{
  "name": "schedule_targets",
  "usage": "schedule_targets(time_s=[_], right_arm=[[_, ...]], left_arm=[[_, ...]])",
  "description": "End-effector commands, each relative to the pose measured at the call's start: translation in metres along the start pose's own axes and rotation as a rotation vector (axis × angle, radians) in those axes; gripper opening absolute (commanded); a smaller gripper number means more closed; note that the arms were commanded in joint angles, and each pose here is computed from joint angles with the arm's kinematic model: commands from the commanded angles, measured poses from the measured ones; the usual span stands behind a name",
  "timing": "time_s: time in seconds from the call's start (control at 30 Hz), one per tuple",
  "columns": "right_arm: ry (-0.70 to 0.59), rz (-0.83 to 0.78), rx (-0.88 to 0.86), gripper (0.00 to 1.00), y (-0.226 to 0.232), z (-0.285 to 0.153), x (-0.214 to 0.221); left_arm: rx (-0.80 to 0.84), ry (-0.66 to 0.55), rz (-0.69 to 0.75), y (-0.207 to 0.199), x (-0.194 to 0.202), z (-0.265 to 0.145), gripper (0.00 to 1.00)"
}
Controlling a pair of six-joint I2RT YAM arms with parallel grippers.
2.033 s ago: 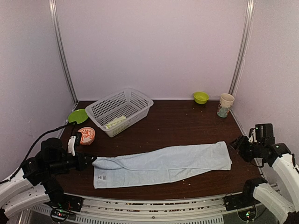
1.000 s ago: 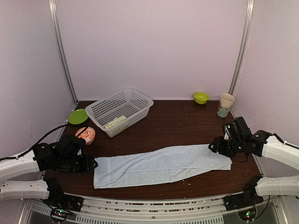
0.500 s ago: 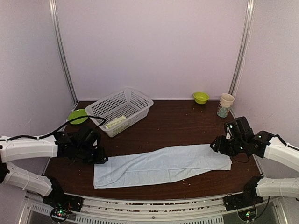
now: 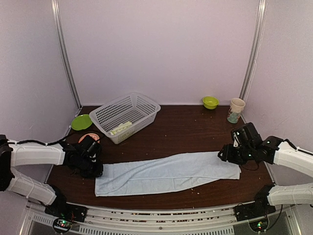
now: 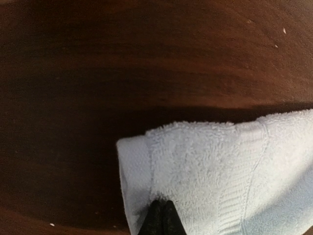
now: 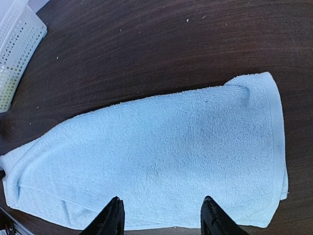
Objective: Roll the towels
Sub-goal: Smooth out the towel at the center of the board.
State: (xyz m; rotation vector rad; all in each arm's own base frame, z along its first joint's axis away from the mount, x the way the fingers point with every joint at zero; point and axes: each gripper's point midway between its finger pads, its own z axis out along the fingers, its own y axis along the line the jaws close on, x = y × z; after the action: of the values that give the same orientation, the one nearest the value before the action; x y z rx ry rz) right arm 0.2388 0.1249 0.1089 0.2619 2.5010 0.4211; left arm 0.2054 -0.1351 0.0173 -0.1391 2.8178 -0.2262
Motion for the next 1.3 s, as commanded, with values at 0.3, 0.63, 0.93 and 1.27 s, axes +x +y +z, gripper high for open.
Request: schedule_targets(time_s=[0.3,0.63,0.93,1.27], right_arm=[[0.110,-0.384,-0.050,0.48,0.097,0.010,0.041],[0.177,-0.800,0.004,0.50,0.162,0.039,0.092],[0.197,-0.929,0.081,0.44,0.168,0.070,0.108],[0.226,-1.007,0.170,0.33,0.153,0.088,0.113]], left_arm=[[-0.076,0.018,0.019,0.015,-0.035,0.023,0.00],[-0.104,0.022,0.004,0.023,-0.043,0.026,0.00],[-0.114,0.029,0.011,0.027,-0.038,0.025,0.00],[-0.109,0.041,0.013,0.026,-0.037,0.028,0.00]])
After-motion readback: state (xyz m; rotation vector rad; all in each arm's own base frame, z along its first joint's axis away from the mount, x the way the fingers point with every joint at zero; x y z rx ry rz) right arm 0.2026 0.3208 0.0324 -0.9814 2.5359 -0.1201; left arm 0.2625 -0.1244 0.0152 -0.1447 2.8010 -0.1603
